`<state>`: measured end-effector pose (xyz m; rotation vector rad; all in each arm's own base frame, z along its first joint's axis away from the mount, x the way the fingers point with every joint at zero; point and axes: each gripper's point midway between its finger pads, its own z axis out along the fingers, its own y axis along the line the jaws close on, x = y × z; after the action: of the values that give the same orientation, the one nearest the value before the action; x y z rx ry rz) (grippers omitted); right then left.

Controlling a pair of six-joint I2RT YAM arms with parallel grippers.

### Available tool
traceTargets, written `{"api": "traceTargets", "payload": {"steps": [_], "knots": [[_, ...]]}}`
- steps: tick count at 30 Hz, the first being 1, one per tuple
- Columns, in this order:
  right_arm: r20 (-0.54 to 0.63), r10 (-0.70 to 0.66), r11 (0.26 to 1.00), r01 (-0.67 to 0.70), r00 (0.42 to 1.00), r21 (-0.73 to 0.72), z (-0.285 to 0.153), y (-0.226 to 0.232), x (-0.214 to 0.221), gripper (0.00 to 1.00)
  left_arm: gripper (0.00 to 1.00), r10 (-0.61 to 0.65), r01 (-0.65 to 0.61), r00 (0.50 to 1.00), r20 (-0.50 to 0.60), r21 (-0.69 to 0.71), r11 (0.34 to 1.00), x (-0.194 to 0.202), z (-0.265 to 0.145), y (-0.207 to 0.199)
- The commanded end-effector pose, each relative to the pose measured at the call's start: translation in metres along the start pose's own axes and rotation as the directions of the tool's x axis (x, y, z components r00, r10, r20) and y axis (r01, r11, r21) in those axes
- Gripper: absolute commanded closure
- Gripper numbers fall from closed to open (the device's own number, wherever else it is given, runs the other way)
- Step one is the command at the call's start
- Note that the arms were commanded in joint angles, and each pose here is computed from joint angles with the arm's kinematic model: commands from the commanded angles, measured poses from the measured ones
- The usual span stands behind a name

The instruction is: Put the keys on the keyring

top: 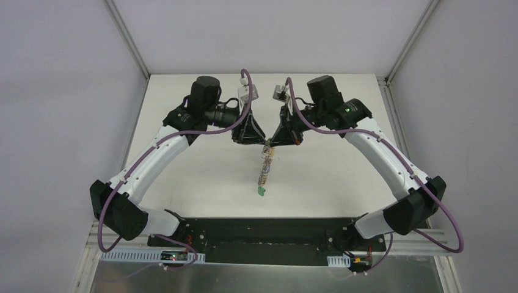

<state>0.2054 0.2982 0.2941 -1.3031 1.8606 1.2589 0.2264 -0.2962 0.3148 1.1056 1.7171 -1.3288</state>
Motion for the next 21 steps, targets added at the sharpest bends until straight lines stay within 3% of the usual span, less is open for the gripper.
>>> {"api": "traceTargets", "payload": {"steps": [1,12,21], "knots": [[0.032,-0.074,0.997,0.074,0.997,-0.004,-0.005,0.008,-0.020,1.00,0.67,0.103,-0.102,0.994,-0.024,0.029,0.994,0.000,-0.001,-0.012],[0.033,-0.059,0.998,0.059,0.998,-0.027,-0.003,0.010,-0.018,1.00,0.70,0.131,-0.129,0.990,-0.048,0.042,0.991,0.006,0.009,-0.010],[0.029,-0.048,0.998,0.049,0.998,-0.031,-0.001,0.008,-0.015,1.00,0.84,0.124,-0.122,0.991,-0.054,0.048,0.991,0.007,0.012,-0.008]]}}
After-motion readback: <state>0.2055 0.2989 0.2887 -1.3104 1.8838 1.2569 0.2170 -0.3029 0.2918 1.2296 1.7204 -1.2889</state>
